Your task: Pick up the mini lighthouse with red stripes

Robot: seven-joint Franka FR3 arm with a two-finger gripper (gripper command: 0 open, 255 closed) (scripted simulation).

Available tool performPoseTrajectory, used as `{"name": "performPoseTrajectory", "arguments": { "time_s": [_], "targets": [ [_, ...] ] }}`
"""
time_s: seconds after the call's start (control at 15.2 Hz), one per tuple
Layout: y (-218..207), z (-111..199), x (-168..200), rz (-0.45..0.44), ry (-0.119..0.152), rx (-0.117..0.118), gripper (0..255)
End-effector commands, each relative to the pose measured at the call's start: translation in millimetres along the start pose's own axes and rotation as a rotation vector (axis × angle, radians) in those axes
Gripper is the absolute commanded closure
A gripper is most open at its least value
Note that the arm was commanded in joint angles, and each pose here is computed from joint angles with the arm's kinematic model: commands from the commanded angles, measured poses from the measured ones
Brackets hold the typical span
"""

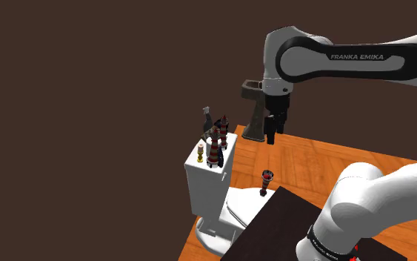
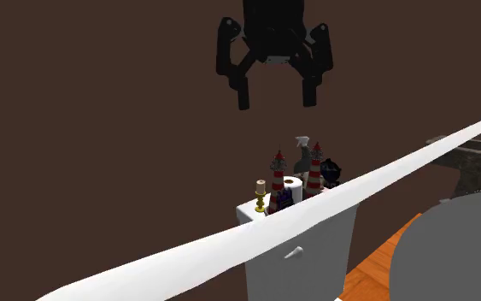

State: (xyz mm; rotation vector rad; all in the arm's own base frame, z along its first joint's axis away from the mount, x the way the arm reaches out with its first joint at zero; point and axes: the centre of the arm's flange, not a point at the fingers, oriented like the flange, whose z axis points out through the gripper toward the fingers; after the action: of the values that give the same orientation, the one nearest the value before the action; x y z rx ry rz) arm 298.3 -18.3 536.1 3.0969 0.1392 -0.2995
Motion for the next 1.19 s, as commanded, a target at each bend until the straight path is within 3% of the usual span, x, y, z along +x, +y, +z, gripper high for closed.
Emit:
{"name": "performPoseTrajectory", "arguments": {
  "time_s": [0.0,1.12],
  "targets": [
    [0,0,0,0.000,0.000,0.000,0],
    [83,63,191,-0.076,0.022,-0.063,0]
  ]
}}
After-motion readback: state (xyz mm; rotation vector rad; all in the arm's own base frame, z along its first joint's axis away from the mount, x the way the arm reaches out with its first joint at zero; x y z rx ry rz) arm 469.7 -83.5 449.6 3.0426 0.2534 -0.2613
